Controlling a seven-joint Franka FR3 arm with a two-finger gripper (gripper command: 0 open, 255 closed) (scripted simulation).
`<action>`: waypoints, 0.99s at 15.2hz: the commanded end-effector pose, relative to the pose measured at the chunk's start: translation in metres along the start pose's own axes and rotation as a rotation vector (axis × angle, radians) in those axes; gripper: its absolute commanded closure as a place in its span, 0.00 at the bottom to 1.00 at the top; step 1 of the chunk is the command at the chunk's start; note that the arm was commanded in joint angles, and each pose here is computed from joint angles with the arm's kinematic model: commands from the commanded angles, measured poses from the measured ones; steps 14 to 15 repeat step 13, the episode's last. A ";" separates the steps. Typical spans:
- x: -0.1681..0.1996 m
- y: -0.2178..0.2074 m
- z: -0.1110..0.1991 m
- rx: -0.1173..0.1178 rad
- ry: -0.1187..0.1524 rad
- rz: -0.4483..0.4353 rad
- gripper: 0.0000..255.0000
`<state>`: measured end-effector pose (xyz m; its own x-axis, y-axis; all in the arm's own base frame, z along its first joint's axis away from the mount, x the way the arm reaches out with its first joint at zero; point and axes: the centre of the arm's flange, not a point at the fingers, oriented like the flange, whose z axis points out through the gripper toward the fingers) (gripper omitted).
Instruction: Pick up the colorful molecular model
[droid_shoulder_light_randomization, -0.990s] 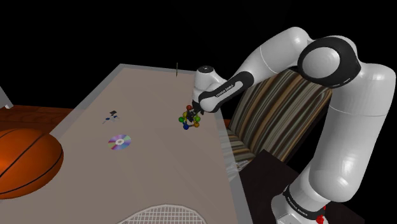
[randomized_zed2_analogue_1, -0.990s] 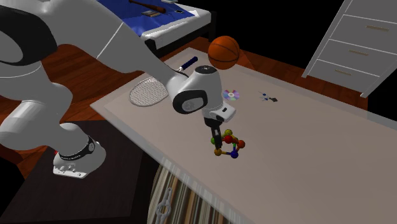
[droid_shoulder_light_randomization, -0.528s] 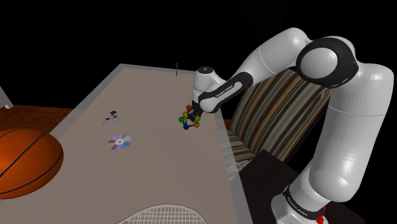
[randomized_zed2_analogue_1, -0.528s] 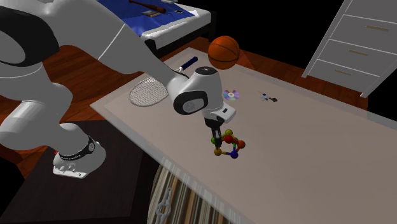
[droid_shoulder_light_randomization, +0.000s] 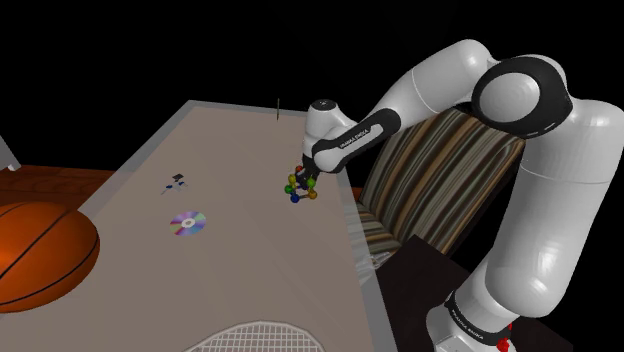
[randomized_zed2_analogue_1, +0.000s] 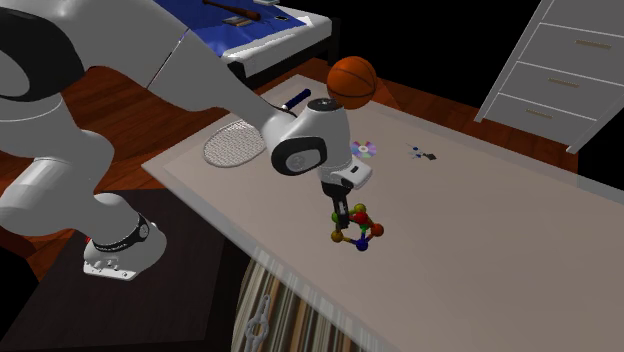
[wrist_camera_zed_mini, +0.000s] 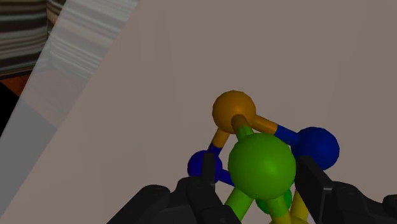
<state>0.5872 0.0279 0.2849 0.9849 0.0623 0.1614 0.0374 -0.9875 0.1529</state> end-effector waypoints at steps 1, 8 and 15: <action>0.001 0.001 -0.010 0.000 0.000 0.000 1.00; 0.007 0.007 -0.046 0.000 0.000 0.000 1.00; 0.010 0.010 -0.062 0.000 0.000 0.000 1.00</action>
